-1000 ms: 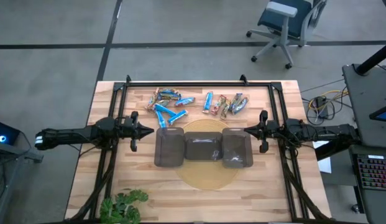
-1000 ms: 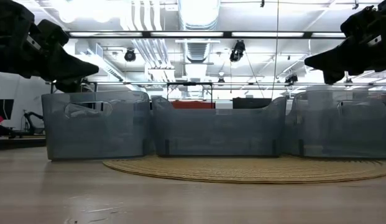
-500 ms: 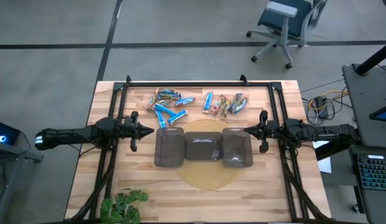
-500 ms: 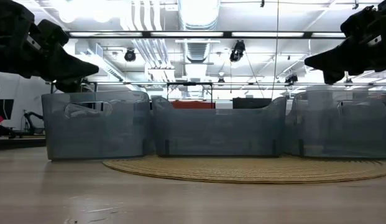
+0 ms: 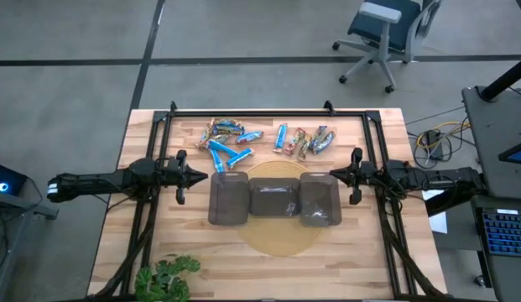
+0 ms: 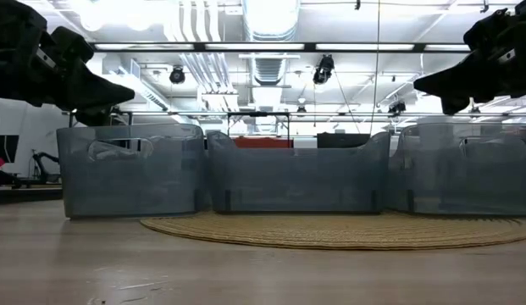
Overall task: Pick and place Granola Bars by type
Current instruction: Put the red granola bar into the left black bin
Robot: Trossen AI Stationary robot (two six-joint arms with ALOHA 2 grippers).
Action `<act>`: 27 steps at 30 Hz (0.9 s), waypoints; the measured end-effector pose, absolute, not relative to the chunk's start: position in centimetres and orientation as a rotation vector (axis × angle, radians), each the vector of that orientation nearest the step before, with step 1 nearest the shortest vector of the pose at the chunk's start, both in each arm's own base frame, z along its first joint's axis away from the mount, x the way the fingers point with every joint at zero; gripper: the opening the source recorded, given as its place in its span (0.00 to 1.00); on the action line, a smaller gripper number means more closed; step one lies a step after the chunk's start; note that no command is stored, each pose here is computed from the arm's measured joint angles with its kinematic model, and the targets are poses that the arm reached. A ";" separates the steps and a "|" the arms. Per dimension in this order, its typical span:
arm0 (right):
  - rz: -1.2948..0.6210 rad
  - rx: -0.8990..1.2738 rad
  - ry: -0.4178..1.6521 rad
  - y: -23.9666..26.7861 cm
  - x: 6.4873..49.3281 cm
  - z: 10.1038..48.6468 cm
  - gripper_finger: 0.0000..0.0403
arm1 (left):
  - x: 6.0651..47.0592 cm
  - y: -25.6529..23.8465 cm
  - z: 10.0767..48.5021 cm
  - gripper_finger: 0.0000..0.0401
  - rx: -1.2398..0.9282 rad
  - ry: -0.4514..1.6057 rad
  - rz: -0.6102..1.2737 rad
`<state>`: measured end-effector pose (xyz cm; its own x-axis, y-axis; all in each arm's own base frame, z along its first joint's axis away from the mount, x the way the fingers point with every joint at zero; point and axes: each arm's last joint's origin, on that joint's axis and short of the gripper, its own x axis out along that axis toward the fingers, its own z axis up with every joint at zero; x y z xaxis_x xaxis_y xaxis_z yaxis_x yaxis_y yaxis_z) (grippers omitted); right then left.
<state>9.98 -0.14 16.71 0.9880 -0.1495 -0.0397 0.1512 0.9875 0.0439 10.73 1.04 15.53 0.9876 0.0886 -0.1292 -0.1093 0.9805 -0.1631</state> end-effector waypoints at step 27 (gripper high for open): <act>-0.170 0.604 -0.037 -0.2 10.0 17.0 0.02 | 10.8 1.1 16.5 0.00 -0.647 -0.002 0.108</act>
<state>10.01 -0.20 16.95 0.9853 -0.1701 -0.0154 0.1486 0.8094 0.5682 10.81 1.08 16.47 0.9944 0.1005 -0.0320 -0.0994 0.7924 -0.6018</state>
